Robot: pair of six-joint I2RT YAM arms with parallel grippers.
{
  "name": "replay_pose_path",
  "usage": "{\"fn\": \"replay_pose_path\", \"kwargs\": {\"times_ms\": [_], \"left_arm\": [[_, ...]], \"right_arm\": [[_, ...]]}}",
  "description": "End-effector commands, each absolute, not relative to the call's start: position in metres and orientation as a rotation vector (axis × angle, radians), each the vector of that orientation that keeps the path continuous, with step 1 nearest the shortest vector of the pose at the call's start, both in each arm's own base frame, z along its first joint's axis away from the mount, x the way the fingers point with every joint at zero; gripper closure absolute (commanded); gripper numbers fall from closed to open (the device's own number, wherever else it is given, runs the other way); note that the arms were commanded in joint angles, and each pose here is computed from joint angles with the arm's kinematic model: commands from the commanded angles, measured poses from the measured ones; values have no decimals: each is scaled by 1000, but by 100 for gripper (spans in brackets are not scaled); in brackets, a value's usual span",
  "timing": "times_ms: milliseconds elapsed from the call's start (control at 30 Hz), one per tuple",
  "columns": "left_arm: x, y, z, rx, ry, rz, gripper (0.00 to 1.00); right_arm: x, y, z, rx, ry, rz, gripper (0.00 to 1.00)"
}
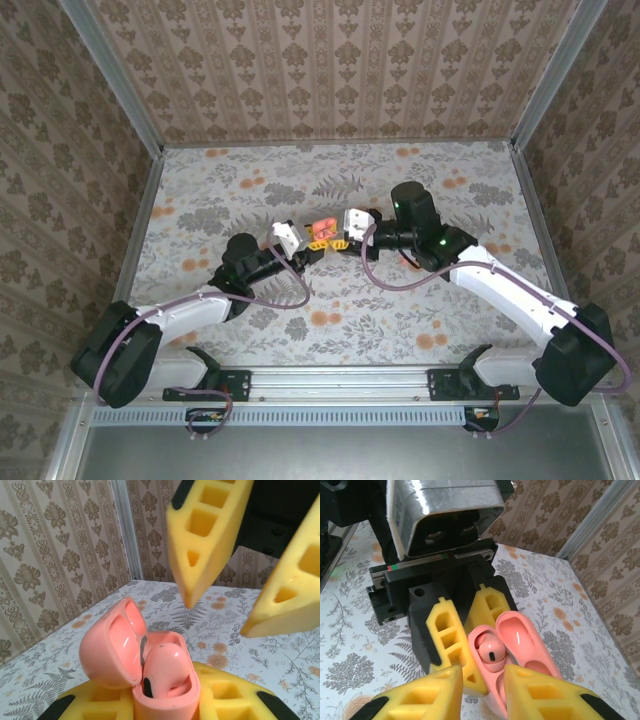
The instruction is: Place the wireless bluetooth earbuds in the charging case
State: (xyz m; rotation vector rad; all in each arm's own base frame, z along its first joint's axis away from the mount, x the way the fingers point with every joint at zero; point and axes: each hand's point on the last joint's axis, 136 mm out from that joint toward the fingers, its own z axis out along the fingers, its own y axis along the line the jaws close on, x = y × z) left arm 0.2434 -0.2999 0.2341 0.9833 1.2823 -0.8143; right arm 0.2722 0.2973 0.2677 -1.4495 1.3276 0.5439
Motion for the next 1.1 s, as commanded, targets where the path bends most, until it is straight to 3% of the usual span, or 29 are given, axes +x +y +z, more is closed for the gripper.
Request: {"fn": "replay_pose_path", "kwargs": {"times_ms": [0,1067], "left_arm": [[238,-299,238,1004,1255,-796,86],[238,-296,243,1014,1247,-760,86]], "right_arm": [[275,308,284,-1459,1242,548,73],[278,318,248,-1577,1308,591,83]]}}
